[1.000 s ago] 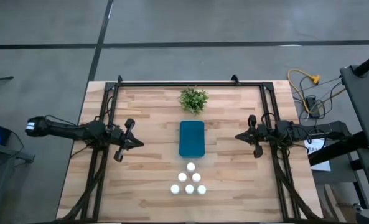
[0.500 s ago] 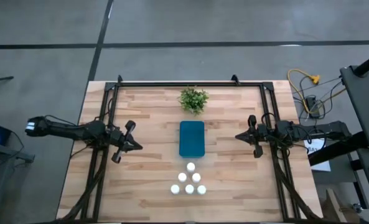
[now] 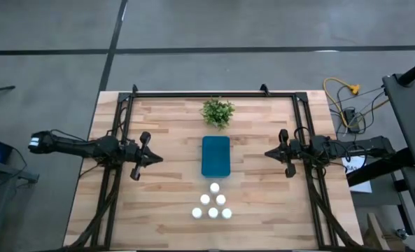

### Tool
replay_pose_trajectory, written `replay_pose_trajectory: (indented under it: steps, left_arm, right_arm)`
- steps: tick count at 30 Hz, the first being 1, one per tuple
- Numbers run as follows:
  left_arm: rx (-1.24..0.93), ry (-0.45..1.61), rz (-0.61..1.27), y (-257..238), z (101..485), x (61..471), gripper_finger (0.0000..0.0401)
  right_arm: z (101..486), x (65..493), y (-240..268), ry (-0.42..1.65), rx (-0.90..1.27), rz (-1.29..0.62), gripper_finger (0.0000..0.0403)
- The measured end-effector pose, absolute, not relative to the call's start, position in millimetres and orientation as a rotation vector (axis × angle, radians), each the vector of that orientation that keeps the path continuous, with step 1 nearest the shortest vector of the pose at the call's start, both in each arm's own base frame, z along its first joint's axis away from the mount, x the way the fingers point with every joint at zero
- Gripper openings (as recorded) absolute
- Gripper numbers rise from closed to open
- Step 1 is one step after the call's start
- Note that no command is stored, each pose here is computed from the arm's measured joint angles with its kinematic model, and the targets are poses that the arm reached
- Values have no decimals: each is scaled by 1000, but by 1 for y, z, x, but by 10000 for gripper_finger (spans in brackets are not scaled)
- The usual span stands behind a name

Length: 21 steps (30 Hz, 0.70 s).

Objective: Pick and place pill bottles into a basket
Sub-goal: Put the white pill bottle into the blue bin

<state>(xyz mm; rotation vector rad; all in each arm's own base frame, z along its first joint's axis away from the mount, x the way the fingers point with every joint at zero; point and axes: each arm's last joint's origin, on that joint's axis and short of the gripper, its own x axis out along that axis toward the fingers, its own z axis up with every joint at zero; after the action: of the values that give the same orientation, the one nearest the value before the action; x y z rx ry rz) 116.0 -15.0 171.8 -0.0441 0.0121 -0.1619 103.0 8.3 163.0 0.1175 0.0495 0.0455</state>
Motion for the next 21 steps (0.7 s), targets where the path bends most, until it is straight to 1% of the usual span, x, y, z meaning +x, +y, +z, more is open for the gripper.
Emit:
replay_pose_trajectory:
  steps: [3, 9, 16, 18, 21]
  left_arm:
    - [-44, 20, -160, -15, 171, 116, 0]
    - [-9, 65, -70, -13, 180, 118, 0]
    - [-32, 67, -21, -11, 174, 118, 0]
    - [-53, 65, -24, -11, 172, 117, 0]
    - [-69, 58, -85, -13, 169, 117, 0]
  right_arm:
    - [163, 103, 8, 48, 117, 45, 8]
    - [165, 103, 8, 29, 118, 46, 8]
    - [165, 103, 8, 25, 119, 47, 8]
    - [165, 103, 8, 26, 118, 47, 8]
    - [165, 103, 8, 26, 118, 46, 8]
